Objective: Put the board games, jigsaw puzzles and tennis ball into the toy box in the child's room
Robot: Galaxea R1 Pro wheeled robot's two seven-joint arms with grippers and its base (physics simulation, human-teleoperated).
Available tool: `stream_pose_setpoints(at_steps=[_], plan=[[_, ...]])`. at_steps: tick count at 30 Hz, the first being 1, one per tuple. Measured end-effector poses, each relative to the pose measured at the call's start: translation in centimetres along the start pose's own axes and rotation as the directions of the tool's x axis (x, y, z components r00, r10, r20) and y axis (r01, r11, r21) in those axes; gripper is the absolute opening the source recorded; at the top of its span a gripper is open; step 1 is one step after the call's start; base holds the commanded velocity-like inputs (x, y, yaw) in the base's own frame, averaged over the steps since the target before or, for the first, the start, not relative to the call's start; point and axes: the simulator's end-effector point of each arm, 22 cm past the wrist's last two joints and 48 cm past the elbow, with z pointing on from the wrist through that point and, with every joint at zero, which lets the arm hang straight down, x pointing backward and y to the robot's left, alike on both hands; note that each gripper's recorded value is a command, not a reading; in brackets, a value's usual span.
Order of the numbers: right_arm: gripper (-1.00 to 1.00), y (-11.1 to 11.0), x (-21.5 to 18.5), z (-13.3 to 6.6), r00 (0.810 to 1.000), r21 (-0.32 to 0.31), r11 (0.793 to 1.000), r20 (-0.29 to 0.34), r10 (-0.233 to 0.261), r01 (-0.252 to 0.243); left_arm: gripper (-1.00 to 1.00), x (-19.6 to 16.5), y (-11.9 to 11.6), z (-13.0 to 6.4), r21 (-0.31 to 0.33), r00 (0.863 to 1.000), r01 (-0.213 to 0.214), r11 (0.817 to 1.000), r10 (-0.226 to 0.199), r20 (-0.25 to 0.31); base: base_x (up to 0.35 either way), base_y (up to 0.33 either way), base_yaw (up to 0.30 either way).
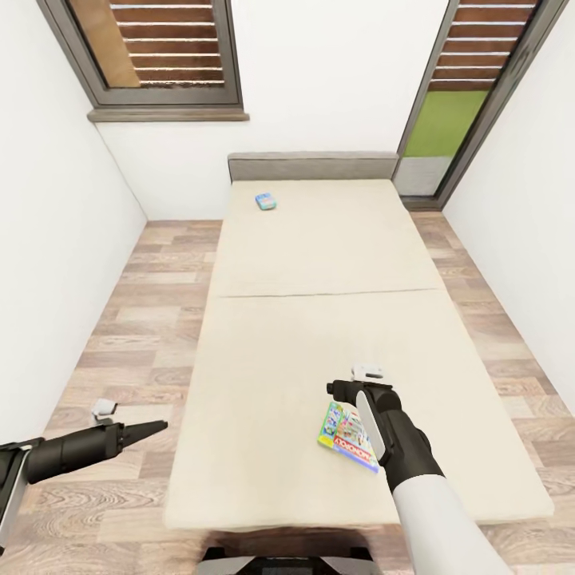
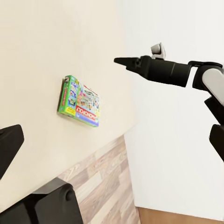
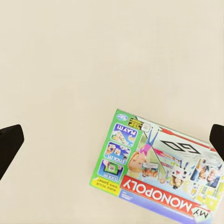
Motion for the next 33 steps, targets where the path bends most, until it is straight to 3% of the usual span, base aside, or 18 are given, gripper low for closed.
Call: stream_pose_setpoints(at_steps=[11, 33], plan=[[1.00, -0.2, 1.0, 0.8, 1.000, 0.003, 1.000, -0.019, 0.001, -0.001, 1.00, -1.8, 1.2, -2.9, -0.026, 0.996, 0.015, 1.000, -0.013, 0.089, 0.000, 0.000, 0.000], [1.00, -0.6, 3.6, 2.5, 0.997, 0.014, 1.000, -0.082, 0.001, 0.000, 1.00, -1.5, 2.3, -3.5, -0.028, 0.996, 0.035, 0.999, -0.033, 0.082, 0.000, 0.000, 0.000]])
